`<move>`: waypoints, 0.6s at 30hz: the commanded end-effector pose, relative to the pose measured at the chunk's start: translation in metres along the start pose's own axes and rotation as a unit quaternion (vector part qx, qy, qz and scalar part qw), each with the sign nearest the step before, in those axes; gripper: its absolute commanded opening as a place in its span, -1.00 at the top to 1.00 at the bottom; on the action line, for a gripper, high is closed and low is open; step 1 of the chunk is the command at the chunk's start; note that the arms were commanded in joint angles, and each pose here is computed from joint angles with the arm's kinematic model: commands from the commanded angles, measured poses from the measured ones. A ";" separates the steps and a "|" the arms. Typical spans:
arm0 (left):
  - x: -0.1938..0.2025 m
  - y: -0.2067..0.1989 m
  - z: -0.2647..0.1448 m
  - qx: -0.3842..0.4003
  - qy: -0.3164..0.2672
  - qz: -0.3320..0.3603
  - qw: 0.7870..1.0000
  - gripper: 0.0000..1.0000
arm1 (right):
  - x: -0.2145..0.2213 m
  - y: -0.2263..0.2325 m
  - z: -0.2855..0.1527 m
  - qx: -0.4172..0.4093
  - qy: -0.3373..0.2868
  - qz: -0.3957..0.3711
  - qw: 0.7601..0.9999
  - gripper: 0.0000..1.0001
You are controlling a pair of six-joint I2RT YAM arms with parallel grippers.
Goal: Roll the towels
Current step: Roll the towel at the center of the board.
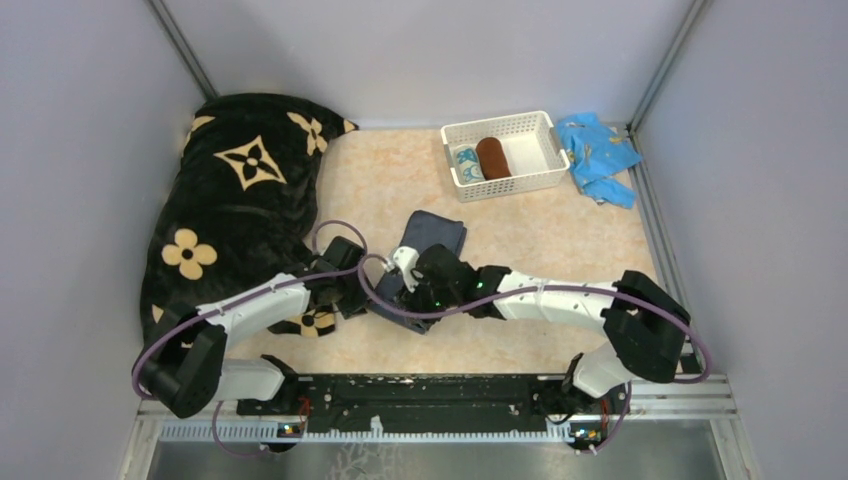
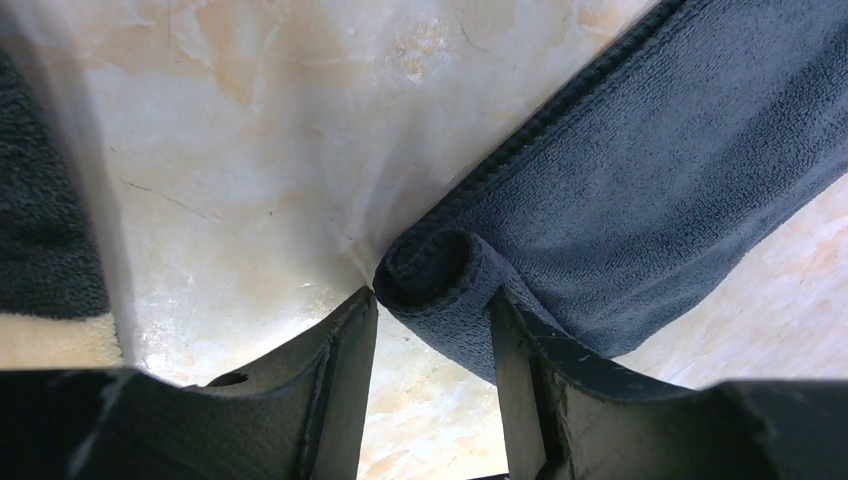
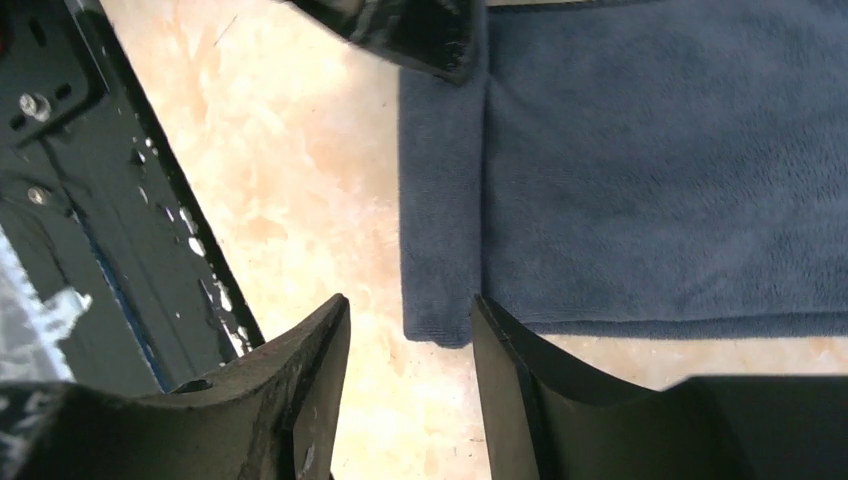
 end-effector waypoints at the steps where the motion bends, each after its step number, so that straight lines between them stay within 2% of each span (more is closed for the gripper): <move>1: 0.015 0.027 0.007 -0.057 0.023 0.006 0.998 -0.04 | -0.023 0.013 0.006 0.045 -0.045 -0.103 0.993 0.01; 10: 0.016 0.027 0.011 -0.060 0.032 0.012 0.998 -0.04 | 0.001 0.019 0.039 0.084 -0.010 -0.174 0.981 -0.03; 18: 0.017 0.030 0.015 -0.074 0.038 0.022 0.996 -0.04 | 0.046 0.001 0.063 0.144 0.072 -0.206 0.965 -0.04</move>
Point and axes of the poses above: each gripper's point midway between its finger pads, its own z axis out along the fingers, its own y axis along the line the jaws close on, x = y × z, the point moved 4 cm from there along -z, back along the fingers, and after that the axes turned 6 degrees about z, right-handed, at the moved point
